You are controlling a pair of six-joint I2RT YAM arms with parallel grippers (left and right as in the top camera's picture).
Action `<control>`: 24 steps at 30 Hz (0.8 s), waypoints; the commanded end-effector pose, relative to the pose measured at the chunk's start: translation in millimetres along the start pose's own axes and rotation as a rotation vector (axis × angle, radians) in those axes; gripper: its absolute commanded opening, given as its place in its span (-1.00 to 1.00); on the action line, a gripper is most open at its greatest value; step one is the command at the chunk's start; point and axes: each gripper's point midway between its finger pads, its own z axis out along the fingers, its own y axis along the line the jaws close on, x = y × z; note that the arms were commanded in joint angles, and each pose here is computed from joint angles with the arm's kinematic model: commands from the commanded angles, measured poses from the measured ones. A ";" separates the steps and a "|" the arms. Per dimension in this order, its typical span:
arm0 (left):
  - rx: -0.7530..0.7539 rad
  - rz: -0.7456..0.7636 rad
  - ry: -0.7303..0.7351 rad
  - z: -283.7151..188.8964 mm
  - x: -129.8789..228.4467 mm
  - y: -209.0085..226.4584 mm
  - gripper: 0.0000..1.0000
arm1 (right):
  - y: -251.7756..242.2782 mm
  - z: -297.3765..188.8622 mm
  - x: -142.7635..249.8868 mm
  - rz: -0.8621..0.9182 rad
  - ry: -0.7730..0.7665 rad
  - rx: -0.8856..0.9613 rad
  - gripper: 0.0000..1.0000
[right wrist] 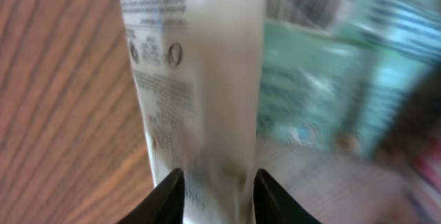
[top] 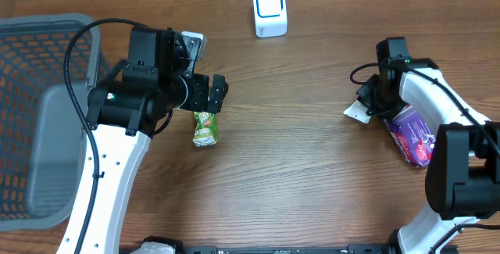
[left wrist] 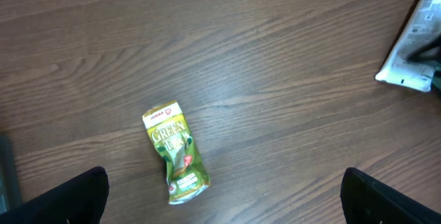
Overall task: Scan the item barcode
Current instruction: 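Carry the white tube right and release it on the table, then move the right gripper to the green snack pouch and grasp it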
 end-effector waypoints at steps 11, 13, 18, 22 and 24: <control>0.001 0.021 -0.035 -10.7 -6.2 -1.9 0.99 | 84.9 -98.3 27.2 -0.265 0.138 -0.346 0.79; 0.001 0.021 -0.035 -10.7 -6.2 -1.9 0.99 | 98.9 -96.5 45.9 -0.322 0.150 -0.353 0.99; 0.001 0.021 -0.035 -10.7 -6.2 -1.9 0.99 | 129.8 -85.6 88.4 -0.448 0.174 -0.366 1.00; 0.001 0.021 -0.035 -10.7 -6.3 -1.9 0.99 | 163.0 -68.3 133.3 -0.533 0.212 -0.400 1.00; 0.001 0.021 -0.035 -10.7 -6.2 -1.9 0.99 | 172.9 -59.8 150.2 -0.535 0.228 -0.400 0.99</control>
